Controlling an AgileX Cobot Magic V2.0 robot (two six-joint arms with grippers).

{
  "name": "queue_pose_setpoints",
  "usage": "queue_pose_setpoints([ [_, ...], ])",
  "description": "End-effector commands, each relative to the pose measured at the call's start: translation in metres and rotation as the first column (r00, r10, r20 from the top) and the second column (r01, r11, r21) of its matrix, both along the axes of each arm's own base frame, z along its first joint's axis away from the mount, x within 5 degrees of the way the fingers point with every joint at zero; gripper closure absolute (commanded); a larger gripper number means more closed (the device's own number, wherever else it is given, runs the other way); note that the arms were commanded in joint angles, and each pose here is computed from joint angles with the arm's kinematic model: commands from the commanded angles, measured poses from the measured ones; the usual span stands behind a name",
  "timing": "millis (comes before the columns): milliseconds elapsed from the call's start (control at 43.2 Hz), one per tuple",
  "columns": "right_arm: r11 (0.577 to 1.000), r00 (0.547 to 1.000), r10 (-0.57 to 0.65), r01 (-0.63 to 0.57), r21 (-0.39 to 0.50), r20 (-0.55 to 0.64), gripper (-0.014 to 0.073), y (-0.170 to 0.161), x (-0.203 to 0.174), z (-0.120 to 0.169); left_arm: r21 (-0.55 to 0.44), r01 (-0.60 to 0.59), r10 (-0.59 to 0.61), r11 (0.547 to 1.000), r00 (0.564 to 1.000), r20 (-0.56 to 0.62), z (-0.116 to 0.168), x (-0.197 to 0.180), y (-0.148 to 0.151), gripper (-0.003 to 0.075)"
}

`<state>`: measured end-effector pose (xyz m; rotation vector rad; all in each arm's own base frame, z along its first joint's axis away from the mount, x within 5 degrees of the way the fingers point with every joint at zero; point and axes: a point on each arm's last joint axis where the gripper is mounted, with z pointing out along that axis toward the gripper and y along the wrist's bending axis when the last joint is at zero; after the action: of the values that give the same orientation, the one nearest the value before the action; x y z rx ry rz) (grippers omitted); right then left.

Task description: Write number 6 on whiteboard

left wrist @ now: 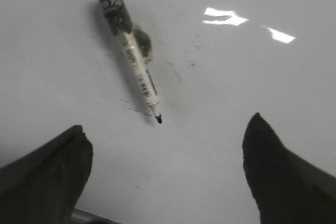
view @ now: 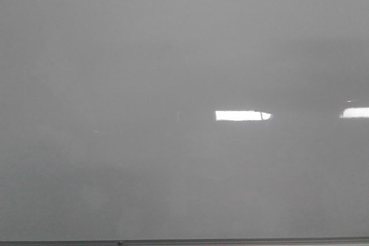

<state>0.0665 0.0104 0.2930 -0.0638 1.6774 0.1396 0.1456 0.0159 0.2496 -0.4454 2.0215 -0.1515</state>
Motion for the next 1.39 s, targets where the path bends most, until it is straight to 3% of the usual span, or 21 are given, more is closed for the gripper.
queue_pose_setpoints([
  [0, 1.000, 0.995, -0.020, 0.019, 0.016, 0.094, 0.0047, -0.002, 0.001, 0.018, -0.030, -0.045, 0.047, 0.999, 0.997, 0.061, 0.013, 0.030, 0.007, 0.0155],
  [324, 1.000, 0.995, -0.020, 0.019, 0.016, 0.094, 0.0047, -0.002, 0.001, 0.018, -0.058, -0.081, 0.075, 0.995, 0.992, -0.097, -0.023, 0.102, 0.019, 0.0155],
  [602, 1.000, 0.995, -0.020, 0.019, 0.016, 0.094, 0.0047, -0.002, 0.001, 0.018, -0.042, -0.100, 0.098, 0.994, 0.994, -0.057, -0.035, 0.124, 0.024, 0.0171],
  [811, 1.000, 0.995, -0.020, 0.019, 0.016, 0.094, 0.0047, -0.002, 0.001, 0.018, -0.033, -0.096, 0.095, 0.995, 0.995, -0.032, -0.040, 0.130, 0.022, 0.0337],
  [1020, 1.000, 0.995, -0.020, 0.019, 0.016, 0.094, 0.0047, -0.002, 0.001, 0.018, -0.019, -0.086, 0.086, 0.996, 0.996, -0.006, -0.039, 0.132, 0.021, 0.0586],
  [1159, 1.000, 0.995, -0.020, 0.019, 0.016, 0.094, 0.0047, -0.002, 0.001, 0.018, -0.008, -0.076, 0.076, 0.997, 0.997, -0.017, -0.040, 0.132, 0.021, 0.0713],
  [1367, 1.000, 0.996, -0.020, 0.019, 0.016, 0.093, 0.0047, -0.002, 0.001, 0.017, 0.071, 0.022, -0.017, 0.997, 0.997, -0.070, -0.030, 0.122, 0.015, 0.0741],
])
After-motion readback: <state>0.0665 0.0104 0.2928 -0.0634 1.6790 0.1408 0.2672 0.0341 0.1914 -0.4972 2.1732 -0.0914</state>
